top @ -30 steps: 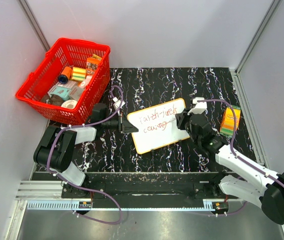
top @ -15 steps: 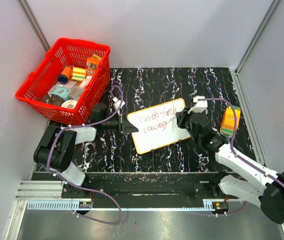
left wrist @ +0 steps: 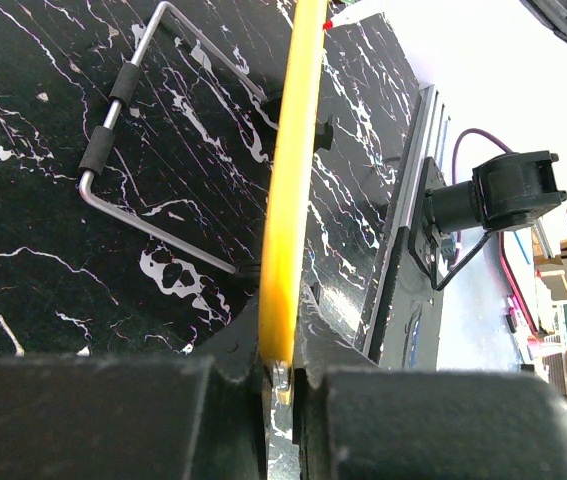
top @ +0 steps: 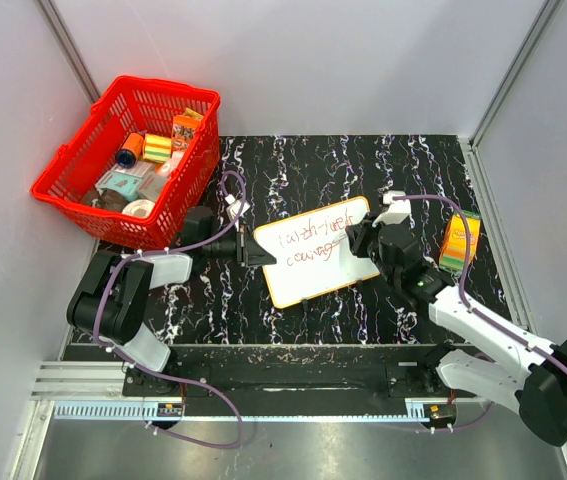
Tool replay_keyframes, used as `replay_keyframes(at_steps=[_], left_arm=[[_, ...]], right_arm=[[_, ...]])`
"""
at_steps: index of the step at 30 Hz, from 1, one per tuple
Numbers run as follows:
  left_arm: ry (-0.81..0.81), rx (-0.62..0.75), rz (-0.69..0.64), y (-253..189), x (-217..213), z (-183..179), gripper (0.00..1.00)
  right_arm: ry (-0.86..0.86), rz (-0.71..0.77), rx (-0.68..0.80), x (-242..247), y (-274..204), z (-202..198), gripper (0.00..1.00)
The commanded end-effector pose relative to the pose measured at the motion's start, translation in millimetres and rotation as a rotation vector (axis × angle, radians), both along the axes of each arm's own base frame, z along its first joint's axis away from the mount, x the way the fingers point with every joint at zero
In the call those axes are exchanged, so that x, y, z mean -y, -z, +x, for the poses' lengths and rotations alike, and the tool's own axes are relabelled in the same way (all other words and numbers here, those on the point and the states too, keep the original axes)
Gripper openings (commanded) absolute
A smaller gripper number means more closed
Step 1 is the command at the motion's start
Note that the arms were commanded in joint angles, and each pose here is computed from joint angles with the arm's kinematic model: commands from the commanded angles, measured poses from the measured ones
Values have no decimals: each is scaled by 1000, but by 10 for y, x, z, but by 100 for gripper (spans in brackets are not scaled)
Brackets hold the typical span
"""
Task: Write a sentence on the whiteboard
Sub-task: Write a sentence on the whiteboard, then put down the whiteboard on the whiteboard stand.
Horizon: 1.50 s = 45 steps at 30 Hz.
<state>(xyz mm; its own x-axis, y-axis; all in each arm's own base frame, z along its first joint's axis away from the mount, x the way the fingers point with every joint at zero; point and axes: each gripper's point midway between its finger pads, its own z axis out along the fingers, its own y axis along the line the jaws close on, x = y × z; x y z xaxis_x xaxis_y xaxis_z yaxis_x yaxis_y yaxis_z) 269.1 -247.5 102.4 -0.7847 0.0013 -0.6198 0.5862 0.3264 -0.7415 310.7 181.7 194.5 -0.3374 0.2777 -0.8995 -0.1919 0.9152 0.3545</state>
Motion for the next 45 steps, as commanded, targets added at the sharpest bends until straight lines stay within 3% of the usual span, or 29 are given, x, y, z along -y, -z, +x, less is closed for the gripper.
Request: replay_keyframes(at_steps=[1, 16, 31, 45], left_arm=[[-77, 71, 122, 262, -101, 170, 0], [-75, 73, 123, 260, -94, 164, 0], [-76, 73, 125, 260, -92, 163, 0], [-76, 75, 126, 258, -92, 169, 2]], right_arm=[[-6, 21, -12, 23, 6, -61, 0], [59, -12, -50, 199, 192, -124, 0], [104, 3, 51, 259, -202, -19, 0], [47, 141, 211, 359, -817, -332, 0]])
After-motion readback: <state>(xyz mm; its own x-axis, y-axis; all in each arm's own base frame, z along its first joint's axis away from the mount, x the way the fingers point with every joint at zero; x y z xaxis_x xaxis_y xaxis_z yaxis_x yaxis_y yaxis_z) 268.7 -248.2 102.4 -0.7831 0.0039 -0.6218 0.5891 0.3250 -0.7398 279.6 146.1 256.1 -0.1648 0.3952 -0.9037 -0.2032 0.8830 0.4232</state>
